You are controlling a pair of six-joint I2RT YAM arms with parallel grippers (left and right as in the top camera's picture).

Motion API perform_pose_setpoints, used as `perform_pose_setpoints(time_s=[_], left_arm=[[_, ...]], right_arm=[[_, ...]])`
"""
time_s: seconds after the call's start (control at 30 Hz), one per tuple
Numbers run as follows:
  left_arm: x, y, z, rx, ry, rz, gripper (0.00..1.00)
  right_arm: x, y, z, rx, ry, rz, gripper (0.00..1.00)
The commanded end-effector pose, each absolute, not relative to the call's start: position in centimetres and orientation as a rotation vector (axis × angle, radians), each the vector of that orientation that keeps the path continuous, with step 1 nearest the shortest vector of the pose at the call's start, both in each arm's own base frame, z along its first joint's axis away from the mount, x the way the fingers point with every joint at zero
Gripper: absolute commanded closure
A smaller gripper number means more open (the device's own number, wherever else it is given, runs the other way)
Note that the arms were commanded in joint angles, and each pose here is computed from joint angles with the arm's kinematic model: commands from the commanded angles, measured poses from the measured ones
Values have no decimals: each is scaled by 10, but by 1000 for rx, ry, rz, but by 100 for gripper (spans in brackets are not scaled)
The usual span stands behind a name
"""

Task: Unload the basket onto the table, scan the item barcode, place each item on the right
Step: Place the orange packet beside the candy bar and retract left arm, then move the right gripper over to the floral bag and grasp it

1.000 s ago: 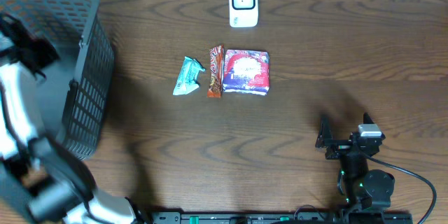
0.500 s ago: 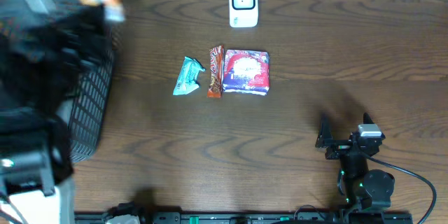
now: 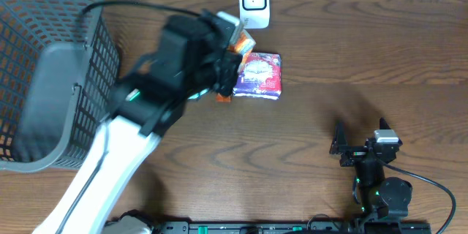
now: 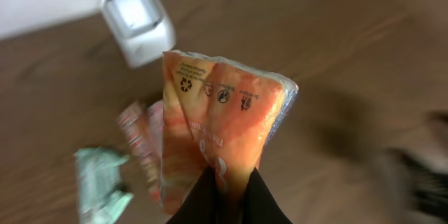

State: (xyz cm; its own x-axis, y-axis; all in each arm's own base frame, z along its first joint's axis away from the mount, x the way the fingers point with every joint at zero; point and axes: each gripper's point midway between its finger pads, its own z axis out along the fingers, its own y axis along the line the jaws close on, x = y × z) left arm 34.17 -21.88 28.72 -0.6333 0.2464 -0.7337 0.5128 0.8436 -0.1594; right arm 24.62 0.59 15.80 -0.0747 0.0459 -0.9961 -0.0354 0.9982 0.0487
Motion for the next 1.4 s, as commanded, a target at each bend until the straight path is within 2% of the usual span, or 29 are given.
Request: perform_pose_setpoints(time_s=[0.0,0.13,0.3,0.4,0.43,0.5,0.57,0.6,0.67,0.7,0.83,0.9,1.1,1.27,1.37], left_arm=[[371,-207,240,528,2372,-246,93],[385,-211,180,475,2526,-201,92],[409,-172,134,235,2597,135,92],[411,-168,126,210,2613,155,78],[411,-168,126,210,2618,150,77],[409,-165,128,195,2618,149,54],[409,-162,136,172,2610,142,53],[409,-159,143,135,2603,131,52],[411,-149,163,23,2577,97,30],[411,-143,175,-42,2555,73,26],[410,-115,223,-273,2462,-98,21],[406,-98,241,-338,2432,-166,2],[383,-42,251,-490,2450,-109,2],[376,-26,245,-543,2479,-74,2],[376,-26,245,-543,2479,-74,2]], right_arm=[[246,3,157,31,1644,66,1],[246,3,157,30,1644,66,1],[246,3,157,31,1644,66,1],[246,3,157,30,1644,66,1],[246,3,157,31,1644,66,1],[246,3,157,31,1644,66,1],[246,3,157,31,1644,66,1],[246,3,157,31,1644,66,1],[246,3,157,31,1644,66,1],[246,3,157,31,1644,66,1],[246,3,157,30,1644,66,1],[246,3,157,31,1644,66,1],[246,13,171,27,1589,158,1],[226,81,182,-40,1592,748,1],[219,88,211,-7,1495,899,1]])
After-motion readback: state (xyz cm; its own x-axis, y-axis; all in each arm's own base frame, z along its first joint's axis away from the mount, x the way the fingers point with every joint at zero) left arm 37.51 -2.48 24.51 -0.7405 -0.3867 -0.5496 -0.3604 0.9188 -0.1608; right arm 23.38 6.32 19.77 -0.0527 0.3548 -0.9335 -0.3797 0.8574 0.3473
